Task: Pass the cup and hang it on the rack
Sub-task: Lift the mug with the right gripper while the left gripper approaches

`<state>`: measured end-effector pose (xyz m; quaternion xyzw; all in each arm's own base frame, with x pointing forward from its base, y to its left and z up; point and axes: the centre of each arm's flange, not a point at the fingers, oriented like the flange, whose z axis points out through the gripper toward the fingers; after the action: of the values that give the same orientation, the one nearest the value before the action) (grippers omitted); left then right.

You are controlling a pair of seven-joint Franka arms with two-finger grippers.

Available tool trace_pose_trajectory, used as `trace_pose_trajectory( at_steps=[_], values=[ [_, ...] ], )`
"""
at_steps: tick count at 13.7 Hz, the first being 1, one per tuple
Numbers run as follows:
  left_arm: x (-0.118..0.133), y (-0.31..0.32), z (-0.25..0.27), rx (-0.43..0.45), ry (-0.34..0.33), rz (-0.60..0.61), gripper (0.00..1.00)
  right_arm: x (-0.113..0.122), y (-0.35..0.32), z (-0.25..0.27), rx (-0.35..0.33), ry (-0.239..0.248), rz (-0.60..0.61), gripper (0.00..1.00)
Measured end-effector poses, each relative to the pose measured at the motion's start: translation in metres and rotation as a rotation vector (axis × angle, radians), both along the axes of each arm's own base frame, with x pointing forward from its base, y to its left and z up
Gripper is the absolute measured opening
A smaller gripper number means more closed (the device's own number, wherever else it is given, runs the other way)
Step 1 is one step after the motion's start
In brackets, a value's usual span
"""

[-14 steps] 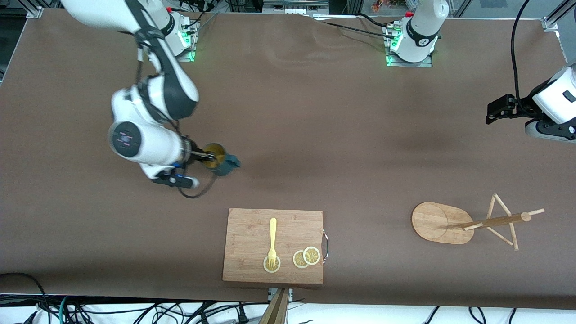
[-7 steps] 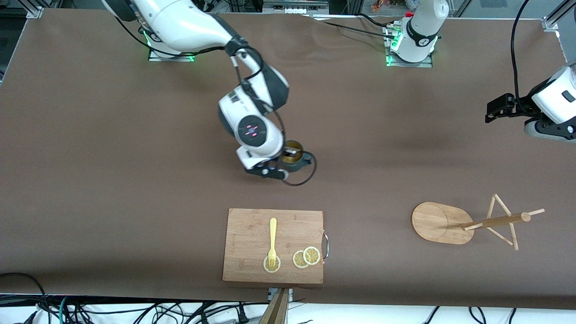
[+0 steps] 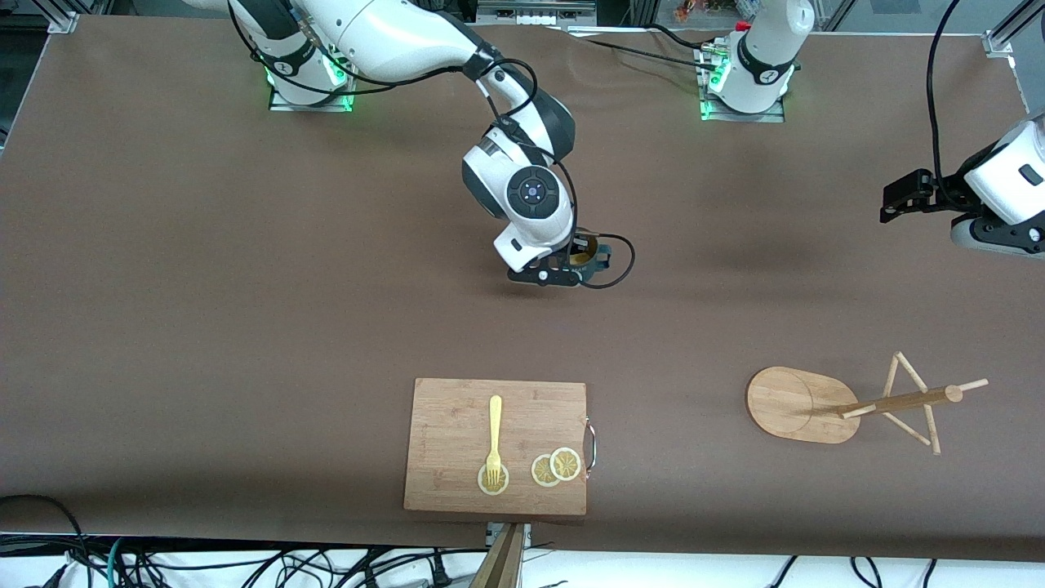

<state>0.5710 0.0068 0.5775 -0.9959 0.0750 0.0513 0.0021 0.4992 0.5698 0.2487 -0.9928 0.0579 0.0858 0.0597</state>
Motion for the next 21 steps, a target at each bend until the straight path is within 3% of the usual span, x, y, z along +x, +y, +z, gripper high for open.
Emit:
trace_pose_trajectory(
  at_steps=[5, 10, 12, 15, 19, 20, 21],
  values=[
    [0.001, -0.018, -0.003, 0.0, 0.006, -0.031, 1.0, 0.003, -0.003, -0.017, -0.012, 0.003, -0.007, 0.05],
    [0.004, -0.044, -0.026, -0.002, 0.077, -0.077, 1.0, 0.0, 0.0, -0.022, -0.019, -0.008, -0.01, 0.05],
    [0.003, -0.059, -0.028, -0.002, 0.083, -0.102, 1.0, 0.001, 0.0, -0.022, -0.018, -0.012, -0.013, 0.2],
    [0.0, -0.078, -0.028, -0.012, 0.088, -0.135, 1.0, 0.007, 0.0, -0.01, -0.01, -0.024, -0.02, 0.52],
    [-0.005, -0.094, -0.033, -0.156, 0.138, -0.208, 1.0, 0.027, -0.015, 0.052, -0.003, -0.051, -0.043, 0.93],
    [-0.006, -0.099, -0.038, -0.2, 0.149, -0.235, 1.0, 0.041, -0.03, 0.077, -0.001, -0.072, -0.067, 1.0],
    [-0.007, -0.104, -0.046, -0.25, 0.164, -0.271, 1.0, 0.059, -0.053, 0.102, -0.007, -0.086, -0.1, 1.0]
  ],
)
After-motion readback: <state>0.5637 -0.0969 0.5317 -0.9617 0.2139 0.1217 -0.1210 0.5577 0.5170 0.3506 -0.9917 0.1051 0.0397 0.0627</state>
